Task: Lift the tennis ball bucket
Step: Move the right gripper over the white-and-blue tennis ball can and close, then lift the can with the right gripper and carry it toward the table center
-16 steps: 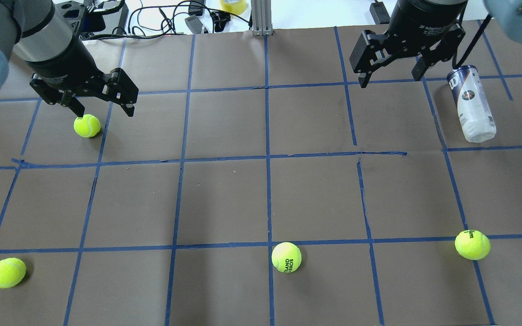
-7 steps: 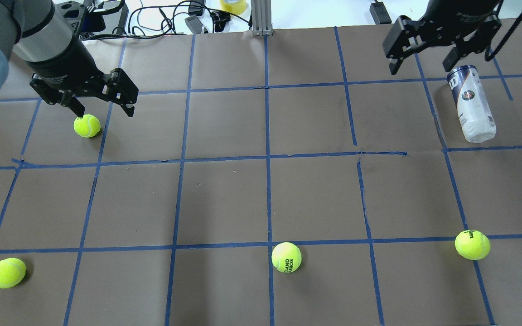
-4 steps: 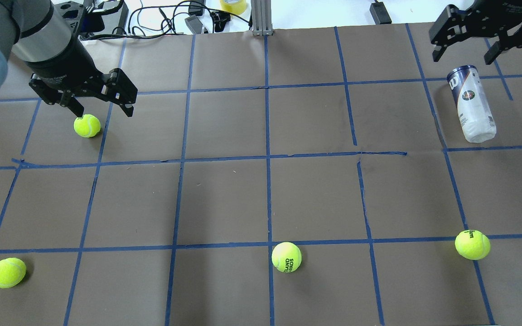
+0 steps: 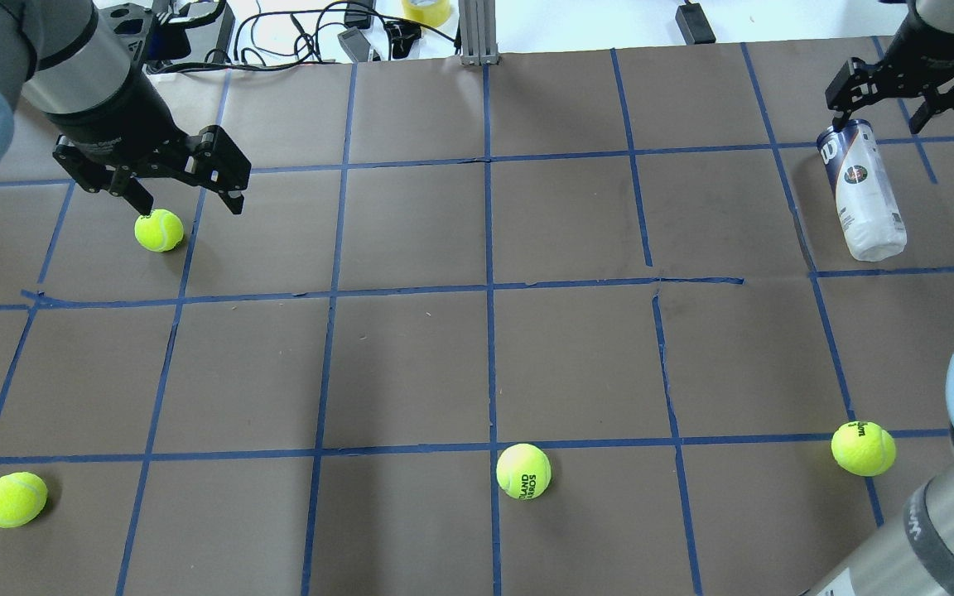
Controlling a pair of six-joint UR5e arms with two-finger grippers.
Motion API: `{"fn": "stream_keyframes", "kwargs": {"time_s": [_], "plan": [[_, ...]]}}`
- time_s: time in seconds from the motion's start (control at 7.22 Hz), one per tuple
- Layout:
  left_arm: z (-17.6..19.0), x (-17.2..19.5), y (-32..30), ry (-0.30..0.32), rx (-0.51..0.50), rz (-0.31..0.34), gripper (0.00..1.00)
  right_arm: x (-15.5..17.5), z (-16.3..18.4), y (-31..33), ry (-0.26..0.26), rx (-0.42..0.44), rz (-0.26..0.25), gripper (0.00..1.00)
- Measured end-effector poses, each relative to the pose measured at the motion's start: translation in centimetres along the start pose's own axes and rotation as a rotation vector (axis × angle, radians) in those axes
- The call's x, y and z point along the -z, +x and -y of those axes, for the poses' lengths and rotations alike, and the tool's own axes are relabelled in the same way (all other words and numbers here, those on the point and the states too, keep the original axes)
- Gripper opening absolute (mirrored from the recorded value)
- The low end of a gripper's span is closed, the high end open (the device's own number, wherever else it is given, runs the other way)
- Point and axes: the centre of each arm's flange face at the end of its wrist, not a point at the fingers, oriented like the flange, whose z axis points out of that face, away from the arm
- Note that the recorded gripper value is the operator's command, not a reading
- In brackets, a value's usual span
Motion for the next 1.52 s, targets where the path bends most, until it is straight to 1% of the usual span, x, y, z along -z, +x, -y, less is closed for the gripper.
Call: {"fn": "stream_keyframes", "kwargs": {"time_s": [0.28,0.42,0.83,1.11,1.52], "plan": [[0.0,0.0,0.0,0.000,0.001,0.000,1.00,-4.8,1.6,2.2,-0.010,0.031,0.003,1.00],[0.0,0.0,0.0,0.000,0.001,0.000,1.00,-6.6,2.1,2.5,-0.017,0.043,0.004,1.00],[0.0,0.0,0.0,0.001,0.001,0.000,1.00,-10.0,2.5,3.3,-0.035,0.080,0.010,1.00],[0.0,0.0,0.0,0.000,0.004,0.000,1.00,-12.3,2.4,4.9,-0.058,0.084,0.020,1.00],[0.0,0.0,0.0,0.001,0.004,0.000,1.00,-14.5,2.2,5.0,-0.085,0.085,0.041,0.99]]}}
